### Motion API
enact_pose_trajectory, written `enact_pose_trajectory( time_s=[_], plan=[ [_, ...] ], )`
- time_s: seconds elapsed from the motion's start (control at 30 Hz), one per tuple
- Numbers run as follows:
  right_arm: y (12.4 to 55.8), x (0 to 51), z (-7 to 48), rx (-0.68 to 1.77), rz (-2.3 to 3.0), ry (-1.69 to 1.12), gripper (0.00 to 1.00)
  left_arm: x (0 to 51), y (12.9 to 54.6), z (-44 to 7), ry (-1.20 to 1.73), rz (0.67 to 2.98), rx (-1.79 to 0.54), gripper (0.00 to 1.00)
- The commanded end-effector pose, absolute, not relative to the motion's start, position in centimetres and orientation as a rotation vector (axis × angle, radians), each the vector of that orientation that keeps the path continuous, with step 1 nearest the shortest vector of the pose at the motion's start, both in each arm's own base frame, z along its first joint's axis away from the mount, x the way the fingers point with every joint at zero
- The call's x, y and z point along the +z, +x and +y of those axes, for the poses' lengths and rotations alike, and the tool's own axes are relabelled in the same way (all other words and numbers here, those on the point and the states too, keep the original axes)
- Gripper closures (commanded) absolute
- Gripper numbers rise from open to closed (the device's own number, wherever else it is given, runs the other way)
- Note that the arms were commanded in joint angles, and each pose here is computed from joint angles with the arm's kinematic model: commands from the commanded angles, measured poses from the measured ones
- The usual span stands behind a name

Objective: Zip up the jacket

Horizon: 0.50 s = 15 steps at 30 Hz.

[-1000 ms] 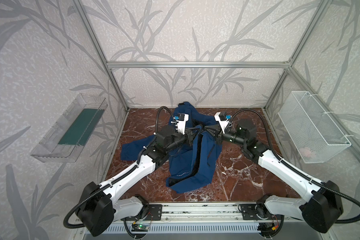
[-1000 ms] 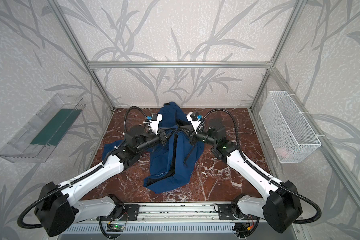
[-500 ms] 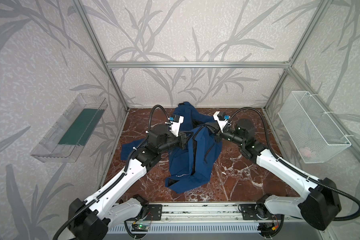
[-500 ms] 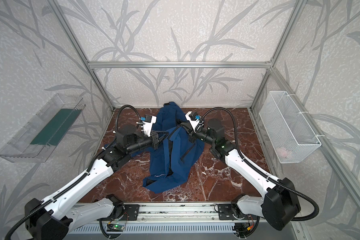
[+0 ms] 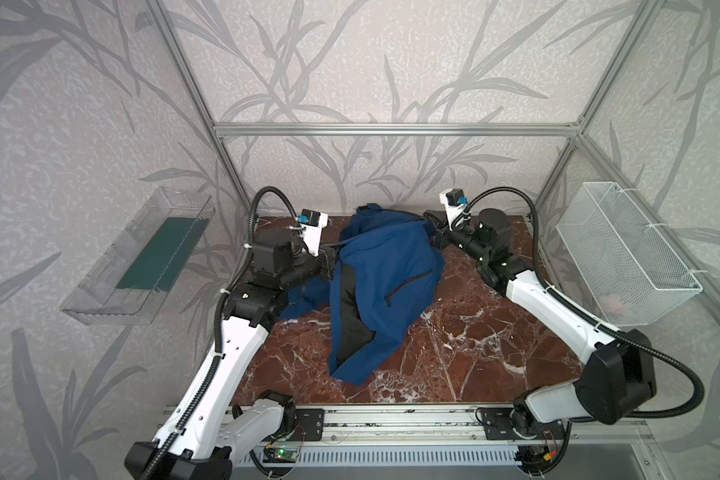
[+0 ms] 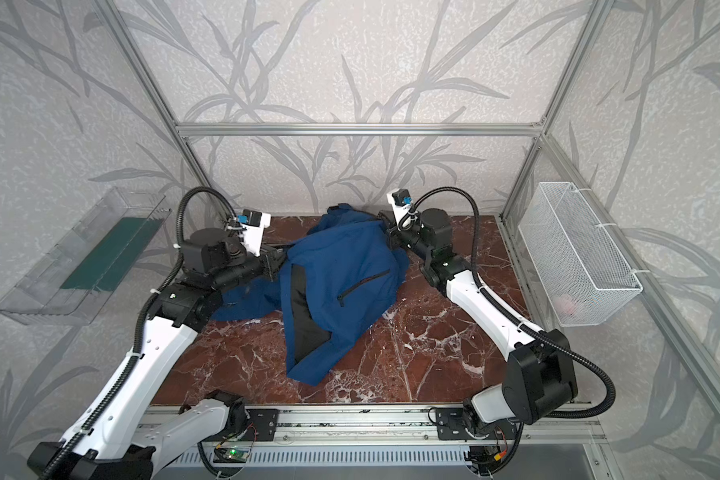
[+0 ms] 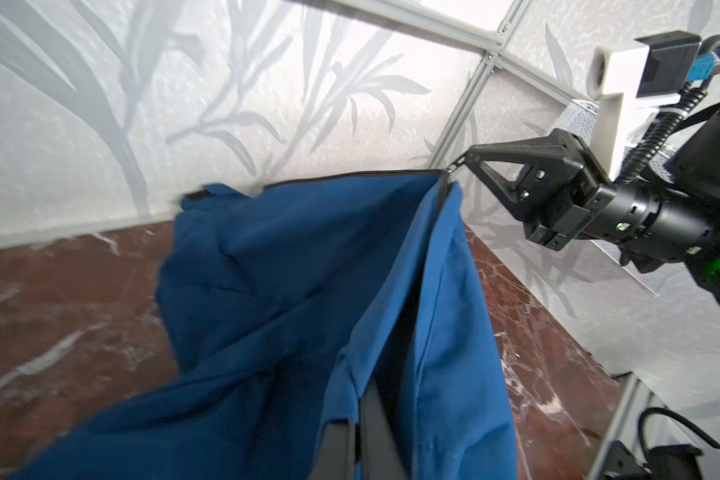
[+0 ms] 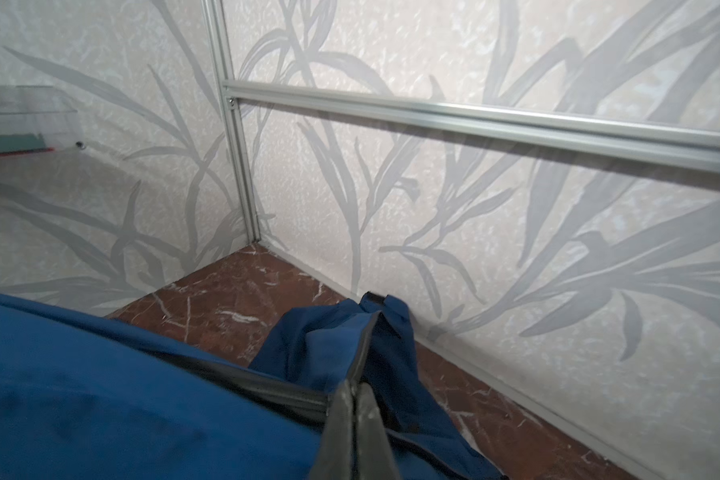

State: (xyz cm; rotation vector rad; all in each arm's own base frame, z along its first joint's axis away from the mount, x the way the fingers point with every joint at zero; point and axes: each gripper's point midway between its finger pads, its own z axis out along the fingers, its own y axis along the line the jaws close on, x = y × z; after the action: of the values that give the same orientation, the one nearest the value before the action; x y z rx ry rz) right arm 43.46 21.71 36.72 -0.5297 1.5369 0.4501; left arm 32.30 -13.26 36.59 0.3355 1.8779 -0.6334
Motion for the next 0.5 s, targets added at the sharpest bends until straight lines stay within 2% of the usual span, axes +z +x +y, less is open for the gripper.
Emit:
enact_pose_trajectory(
  time_s=[0.0, 0.13, 0.23, 0.37, 0.47],
  plan=[
    [46.0, 43.7, 14.8, 0.233, 1.399, -0.325, 1.0, 39.1, 34.0, -9.4, 0.36, 1.849, -0.447, 1.0],
    [44.3, 46.8, 13.4, 0.159, 1.31, -0.331, 1.0, 43.1, 36.2, -5.1, 0.314, 1.77, -0.269, 1.0],
    [42.1, 45.5, 12.4, 0.147, 1.341, -0.317, 1.0, 42.2, 36.5, -3.4, 0.305, 1.769, -0.175, 1.0],
    [39.0, 38.5, 12.1, 0.204, 1.489, -0.323, 1.0, 36.0, 35.6, -2.0, 0.27, 1.859, -0.119, 1.0],
    [36.8, 32.1, 11.5, 0.244, 1.612, -0.256, 1.0, 29.4, 34.5, -1.5, 0.225, 1.933, -0.104, 1.0]
  ],
)
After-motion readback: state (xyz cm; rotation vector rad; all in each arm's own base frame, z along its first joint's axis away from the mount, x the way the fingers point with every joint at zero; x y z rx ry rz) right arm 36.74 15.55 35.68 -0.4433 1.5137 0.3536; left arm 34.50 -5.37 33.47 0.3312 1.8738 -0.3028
